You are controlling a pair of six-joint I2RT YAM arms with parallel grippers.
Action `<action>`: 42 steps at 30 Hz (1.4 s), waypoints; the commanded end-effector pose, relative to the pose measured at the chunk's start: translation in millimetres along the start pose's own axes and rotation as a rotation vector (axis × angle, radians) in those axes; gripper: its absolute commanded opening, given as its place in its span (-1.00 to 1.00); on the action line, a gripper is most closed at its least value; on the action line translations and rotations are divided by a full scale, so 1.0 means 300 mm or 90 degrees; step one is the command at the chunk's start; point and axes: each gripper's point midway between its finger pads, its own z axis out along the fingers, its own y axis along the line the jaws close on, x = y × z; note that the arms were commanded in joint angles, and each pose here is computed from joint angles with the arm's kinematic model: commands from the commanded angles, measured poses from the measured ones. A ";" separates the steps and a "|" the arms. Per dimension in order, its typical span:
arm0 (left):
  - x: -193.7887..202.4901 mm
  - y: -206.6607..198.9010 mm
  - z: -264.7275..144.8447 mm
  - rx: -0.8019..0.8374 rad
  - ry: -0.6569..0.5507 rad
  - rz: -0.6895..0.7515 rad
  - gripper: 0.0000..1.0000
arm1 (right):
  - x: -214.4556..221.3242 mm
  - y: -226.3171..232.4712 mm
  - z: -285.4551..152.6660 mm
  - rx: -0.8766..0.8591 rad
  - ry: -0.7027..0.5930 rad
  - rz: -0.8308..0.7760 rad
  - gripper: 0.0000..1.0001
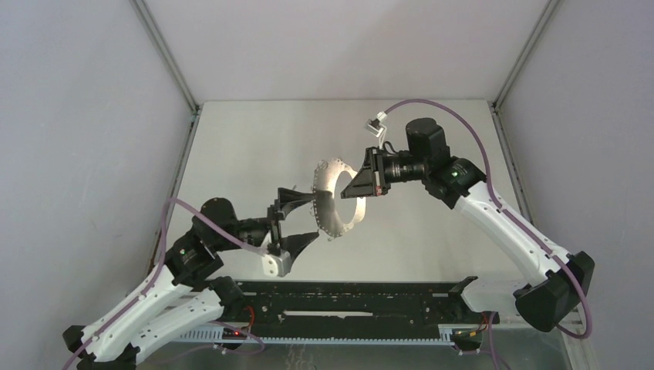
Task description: Put the keys on the keyring
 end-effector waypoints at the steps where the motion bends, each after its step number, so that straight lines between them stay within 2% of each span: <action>1: 0.013 -0.027 0.012 0.045 -0.005 0.201 1.00 | -0.004 0.086 -0.017 -0.075 0.020 0.028 -1.00; 5: 0.026 -0.107 0.017 0.115 -0.011 0.276 1.00 | -0.004 0.076 -0.008 -0.074 0.025 0.042 -1.00; 9: 0.024 -0.144 0.033 0.142 -0.019 0.330 1.00 | -0.007 0.078 -0.002 -0.078 0.027 0.049 -1.00; 16: 0.027 -0.117 0.097 0.069 -0.017 0.420 0.85 | -0.003 0.074 0.007 -0.074 0.030 0.063 -1.00; 21: 0.047 -0.077 0.114 0.002 0.007 0.515 0.49 | 0.017 0.066 0.009 -0.071 0.048 0.076 -1.00; 24: 0.030 -0.030 0.111 -0.060 0.011 0.558 0.18 | 0.030 0.058 0.009 -0.066 0.057 0.083 -1.00; 30: 0.007 -0.020 0.113 -0.116 -0.009 0.626 -0.05 | 0.050 0.050 0.020 -0.063 0.075 0.098 -1.00; 33: -0.021 -0.018 0.108 -0.134 -0.032 0.637 -0.40 | 0.056 0.049 0.023 -0.061 0.079 0.100 -1.00; 36: -0.049 -0.013 0.100 -0.148 -0.051 0.645 -0.89 | 0.065 0.046 0.023 -0.057 0.083 0.102 -0.86; 37: -0.058 -0.009 0.098 -0.154 -0.058 0.642 -0.98 | 0.068 0.045 0.021 -0.054 0.085 0.102 -0.79; 38: -0.069 -0.004 0.093 -0.163 -0.066 0.636 -0.99 | 0.073 0.039 0.021 -0.050 0.087 0.102 -0.74; 42: -0.099 0.002 0.079 -0.171 -0.090 0.608 -1.00 | 0.096 0.018 0.011 -0.027 0.094 0.092 -0.37</action>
